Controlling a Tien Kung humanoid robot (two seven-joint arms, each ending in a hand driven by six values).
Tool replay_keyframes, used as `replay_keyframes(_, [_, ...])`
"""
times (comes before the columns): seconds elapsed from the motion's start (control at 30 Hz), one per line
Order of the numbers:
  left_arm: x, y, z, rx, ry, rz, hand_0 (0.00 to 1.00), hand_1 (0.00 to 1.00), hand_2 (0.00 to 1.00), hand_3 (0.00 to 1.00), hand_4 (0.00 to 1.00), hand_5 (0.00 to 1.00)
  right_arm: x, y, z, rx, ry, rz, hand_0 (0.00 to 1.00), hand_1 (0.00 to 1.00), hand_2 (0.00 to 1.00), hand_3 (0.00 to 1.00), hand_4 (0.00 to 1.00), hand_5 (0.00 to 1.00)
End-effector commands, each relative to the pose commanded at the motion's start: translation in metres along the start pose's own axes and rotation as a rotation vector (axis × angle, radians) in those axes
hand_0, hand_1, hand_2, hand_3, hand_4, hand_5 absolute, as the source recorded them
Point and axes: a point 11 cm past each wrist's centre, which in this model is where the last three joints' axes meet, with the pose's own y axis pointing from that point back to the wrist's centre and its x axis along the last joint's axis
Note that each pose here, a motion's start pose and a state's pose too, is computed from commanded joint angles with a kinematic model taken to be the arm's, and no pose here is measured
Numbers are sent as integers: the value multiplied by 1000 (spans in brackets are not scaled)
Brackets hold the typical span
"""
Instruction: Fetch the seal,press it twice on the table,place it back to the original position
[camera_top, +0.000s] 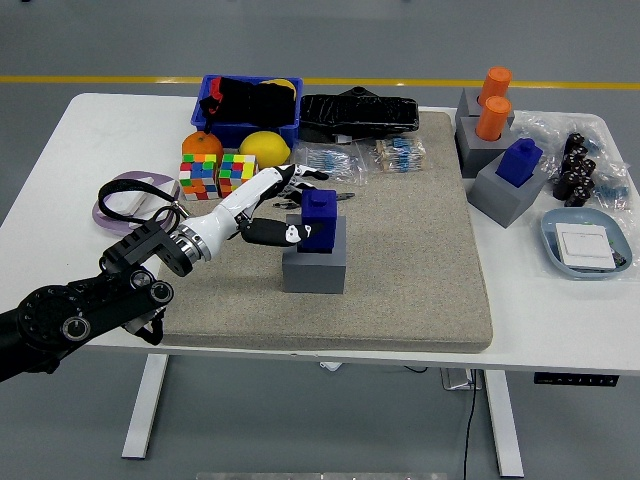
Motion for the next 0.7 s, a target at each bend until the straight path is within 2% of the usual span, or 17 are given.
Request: replay_keyframes(0.7, [-1, 2, -3, 13, -38, -30, 663, 578, 542, 790, 607, 2, 0, 0, 0, 1, -2, 0, 785, 684, 666, 622, 810, 442])
